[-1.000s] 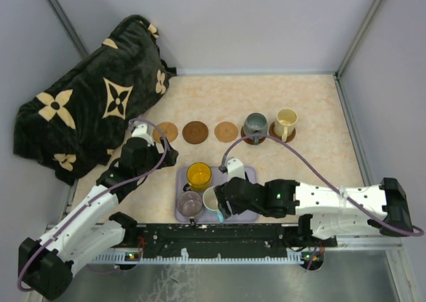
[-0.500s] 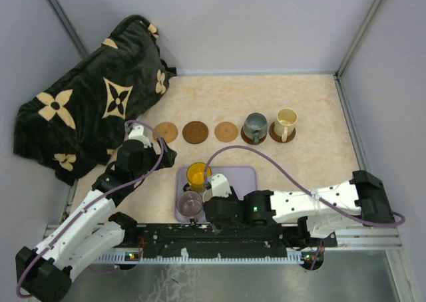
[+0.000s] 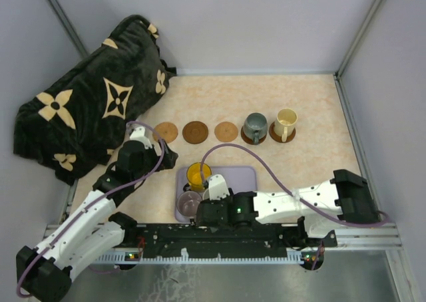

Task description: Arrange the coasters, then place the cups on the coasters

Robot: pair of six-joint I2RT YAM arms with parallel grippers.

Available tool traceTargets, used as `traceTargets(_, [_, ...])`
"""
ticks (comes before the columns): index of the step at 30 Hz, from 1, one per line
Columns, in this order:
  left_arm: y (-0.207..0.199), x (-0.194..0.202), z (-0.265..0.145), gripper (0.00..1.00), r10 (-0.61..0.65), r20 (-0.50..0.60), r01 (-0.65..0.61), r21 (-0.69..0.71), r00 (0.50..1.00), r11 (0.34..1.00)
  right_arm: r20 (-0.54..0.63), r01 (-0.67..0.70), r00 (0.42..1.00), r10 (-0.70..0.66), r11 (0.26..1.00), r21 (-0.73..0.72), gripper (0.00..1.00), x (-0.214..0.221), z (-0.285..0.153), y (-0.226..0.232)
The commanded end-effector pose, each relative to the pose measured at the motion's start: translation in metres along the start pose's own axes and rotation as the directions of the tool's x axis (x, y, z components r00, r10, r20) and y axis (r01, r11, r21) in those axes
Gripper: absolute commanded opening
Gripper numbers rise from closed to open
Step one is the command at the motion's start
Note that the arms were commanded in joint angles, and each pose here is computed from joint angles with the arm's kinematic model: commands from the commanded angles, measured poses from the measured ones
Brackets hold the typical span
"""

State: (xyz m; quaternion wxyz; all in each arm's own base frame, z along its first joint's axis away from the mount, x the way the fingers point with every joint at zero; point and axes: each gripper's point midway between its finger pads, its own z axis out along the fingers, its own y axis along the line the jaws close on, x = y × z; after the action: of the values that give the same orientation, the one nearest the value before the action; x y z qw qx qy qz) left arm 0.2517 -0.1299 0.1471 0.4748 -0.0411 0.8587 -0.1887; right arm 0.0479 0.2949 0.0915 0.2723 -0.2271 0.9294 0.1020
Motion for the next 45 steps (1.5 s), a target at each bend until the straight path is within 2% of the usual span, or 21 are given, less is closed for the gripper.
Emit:
traceTargets(1, [-0.004, 0.003, 0.003, 0.99, -0.012, -0.001, 0.012, 0.026, 1.000, 1.000, 0.059, -0.054, 0.997, 0.052, 0.998, 0.034, 0.58, -0.015, -0.007, 0.003])
traceTargets(25, [-0.003, 0.006, 0.005, 0.99, -0.016, -0.002, 0.016, 0.025, 1.000, 1.000, 0.058, -0.058, 0.997, 0.054, 0.996, 0.066, 0.44, -0.016, 0.005, 0.012])
traceTargets(33, [-0.003, 0.008, 0.005, 0.99, -0.019, -0.005, 0.019, 0.026, 1.000, 0.999, 0.055, -0.059, 0.997, 0.055, 0.995, 0.078, 0.35, -0.012, 0.011, 0.008])
traceTargets(36, [-0.003, 0.007, 0.005, 1.00, -0.018, -0.004, 0.018, 0.027, 1.000, 0.999, 0.049, -0.057, 0.997, 0.053, 0.995, 0.086, 0.28, -0.010, 0.012, 0.006])
traceTargets(37, [-0.003, 0.007, 0.005, 0.99, -0.019, -0.004, 0.019, 0.028, 1.000, 0.999, 0.048, -0.056, 0.998, 0.052, 0.994, 0.089, 0.21, -0.009, 0.012, 0.005])
traceTargets(39, [-0.003, 0.007, 0.005, 0.99, -0.019, -0.003, 0.019, 0.027, 1.000, 0.999, 0.047, -0.055, 0.998, 0.051, 0.994, 0.094, 0.00, -0.009, 0.012, 0.004])
traceTargets(45, [-0.003, 0.008, 0.005, 0.99, -0.022, -0.004, 0.022, 0.026, 1.000, 0.999, 0.054, -0.047, 0.998, 0.040, 0.991, 0.122, 0.00, -0.011, 0.008, -0.004])
